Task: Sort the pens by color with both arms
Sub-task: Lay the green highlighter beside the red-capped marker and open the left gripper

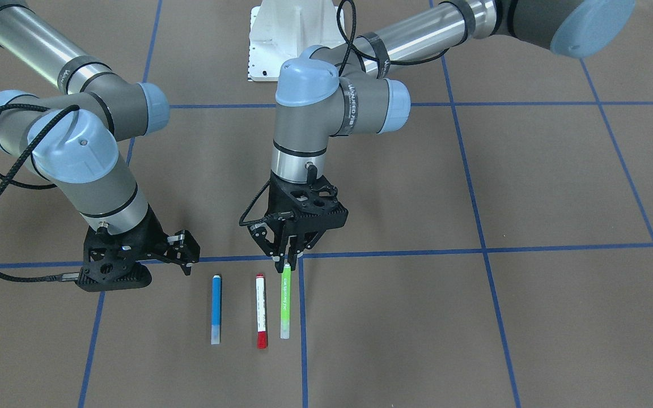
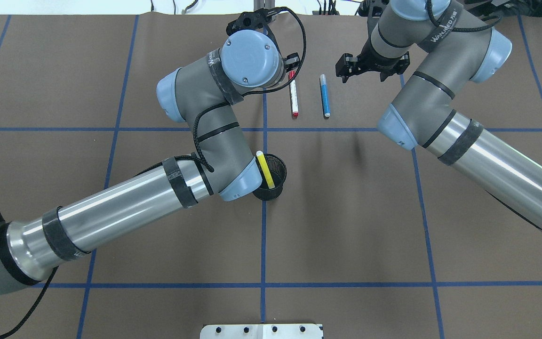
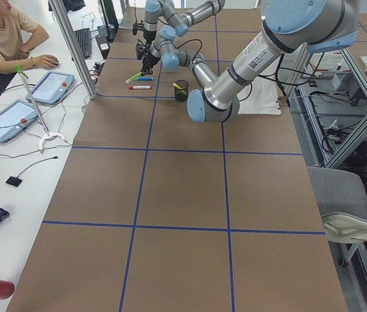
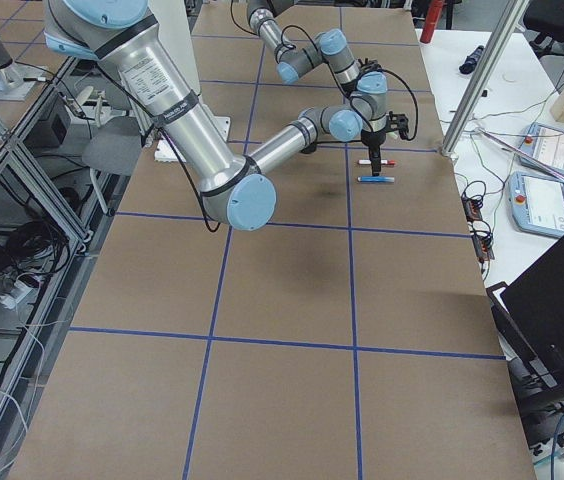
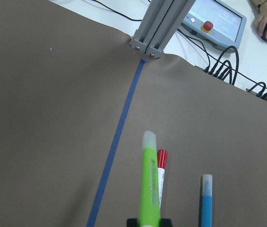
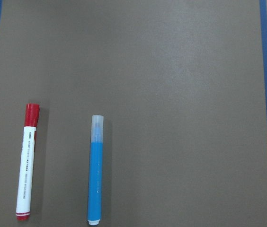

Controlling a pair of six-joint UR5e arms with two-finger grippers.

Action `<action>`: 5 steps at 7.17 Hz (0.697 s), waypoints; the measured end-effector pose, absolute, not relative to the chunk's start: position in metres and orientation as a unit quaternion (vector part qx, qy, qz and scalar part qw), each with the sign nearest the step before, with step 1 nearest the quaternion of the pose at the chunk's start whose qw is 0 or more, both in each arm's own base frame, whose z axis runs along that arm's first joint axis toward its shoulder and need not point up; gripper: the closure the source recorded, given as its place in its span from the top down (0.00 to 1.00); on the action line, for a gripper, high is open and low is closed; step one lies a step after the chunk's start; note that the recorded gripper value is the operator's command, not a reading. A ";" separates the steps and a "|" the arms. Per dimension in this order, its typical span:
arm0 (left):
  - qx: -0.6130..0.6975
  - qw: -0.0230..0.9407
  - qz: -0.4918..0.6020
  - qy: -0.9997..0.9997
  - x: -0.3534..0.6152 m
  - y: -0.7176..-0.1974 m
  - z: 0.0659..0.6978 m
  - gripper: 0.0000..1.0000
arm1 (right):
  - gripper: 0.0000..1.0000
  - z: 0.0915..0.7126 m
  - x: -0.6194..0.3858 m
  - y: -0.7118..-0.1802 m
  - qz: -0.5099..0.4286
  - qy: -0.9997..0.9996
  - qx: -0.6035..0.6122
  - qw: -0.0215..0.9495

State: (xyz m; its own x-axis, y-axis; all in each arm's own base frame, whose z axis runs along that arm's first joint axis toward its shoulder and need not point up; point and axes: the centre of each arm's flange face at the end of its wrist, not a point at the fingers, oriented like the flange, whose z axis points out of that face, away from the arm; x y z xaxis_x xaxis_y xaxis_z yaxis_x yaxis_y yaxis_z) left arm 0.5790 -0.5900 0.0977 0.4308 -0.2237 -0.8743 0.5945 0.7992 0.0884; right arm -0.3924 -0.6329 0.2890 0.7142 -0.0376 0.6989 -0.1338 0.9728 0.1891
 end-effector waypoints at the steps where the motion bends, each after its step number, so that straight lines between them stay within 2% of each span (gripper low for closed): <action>1: 0.203 0.826 -0.244 0.465 0.581 -0.597 0.103 0.00 | 0.99 0.290 -0.393 -0.633 0.026 -0.376 0.113 0.919; 5: 0.226 0.837 -0.216 0.450 0.582 -0.622 0.131 0.03 | 0.99 0.292 -0.394 -0.633 0.026 -0.375 0.112 0.920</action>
